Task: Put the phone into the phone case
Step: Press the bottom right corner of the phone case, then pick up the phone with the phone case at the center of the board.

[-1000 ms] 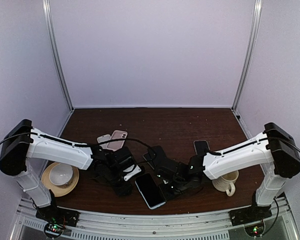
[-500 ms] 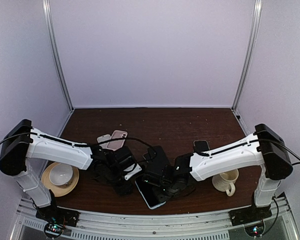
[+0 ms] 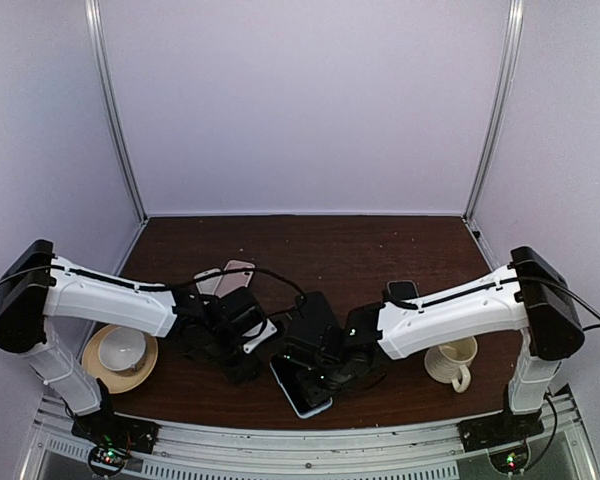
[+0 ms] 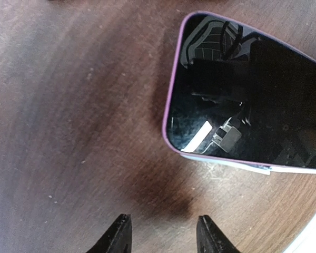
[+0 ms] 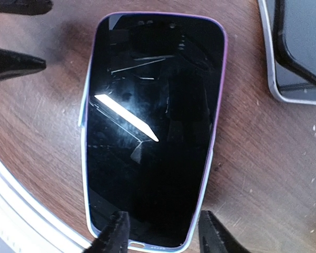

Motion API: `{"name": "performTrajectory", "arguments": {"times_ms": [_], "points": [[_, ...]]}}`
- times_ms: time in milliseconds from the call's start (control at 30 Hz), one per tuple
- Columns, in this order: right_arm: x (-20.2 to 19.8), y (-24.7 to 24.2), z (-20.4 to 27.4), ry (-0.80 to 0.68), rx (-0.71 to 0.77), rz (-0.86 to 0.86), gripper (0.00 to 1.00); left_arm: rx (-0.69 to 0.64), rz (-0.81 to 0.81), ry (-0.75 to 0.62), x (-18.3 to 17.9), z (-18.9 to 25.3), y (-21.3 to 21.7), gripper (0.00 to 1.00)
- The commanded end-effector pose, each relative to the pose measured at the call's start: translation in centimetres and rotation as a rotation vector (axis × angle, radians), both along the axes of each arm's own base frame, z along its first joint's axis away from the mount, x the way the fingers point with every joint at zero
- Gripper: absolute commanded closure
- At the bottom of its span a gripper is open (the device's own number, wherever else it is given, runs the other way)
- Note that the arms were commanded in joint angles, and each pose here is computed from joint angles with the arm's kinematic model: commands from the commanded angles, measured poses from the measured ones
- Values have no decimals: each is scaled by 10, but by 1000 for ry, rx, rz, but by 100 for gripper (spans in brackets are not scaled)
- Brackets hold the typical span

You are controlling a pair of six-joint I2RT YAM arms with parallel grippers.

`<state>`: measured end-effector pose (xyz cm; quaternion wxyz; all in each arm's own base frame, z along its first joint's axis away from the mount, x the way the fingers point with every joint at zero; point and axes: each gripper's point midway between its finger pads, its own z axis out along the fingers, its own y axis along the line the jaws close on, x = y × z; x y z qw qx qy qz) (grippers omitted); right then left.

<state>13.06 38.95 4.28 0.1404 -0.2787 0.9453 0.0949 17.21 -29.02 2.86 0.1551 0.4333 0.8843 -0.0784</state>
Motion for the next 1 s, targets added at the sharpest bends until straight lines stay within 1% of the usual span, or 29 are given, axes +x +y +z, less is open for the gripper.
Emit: {"name": "performTrajectory", "arguments": {"times_ms": [0,33,67,100,267,367,500,633,700,800,967], "points": [[3,10,15,-13,56,1,19,-24,21,-56,9,12,2,54],[2,11,14,-10,59,1,4,-23,23,-60,9,13,2,54],[3,13,13,-9,63,0,1,-21,23,-61,10,13,2,54],[3,15,12,-10,66,-2,1,-18,26,-62,10,13,3,54],[6,29,5,-6,96,-14,1,3,45,-72,14,12,9,52],[6,33,-5,2,85,-20,1,-3,48,-73,15,14,8,51],[5,29,-18,-7,32,-29,0,-3,61,-77,18,14,11,50],[6,13,-28,-47,-83,-51,0,-9,96,-65,22,13,15,49],[6,11,-31,-69,-117,-48,1,-17,100,-62,22,14,15,49],[2,8,-37,-81,-152,-39,5,-22,101,-64,23,16,14,48],[-4,3,-42,-91,-202,-33,14,-18,101,-72,24,17,16,48]]}}
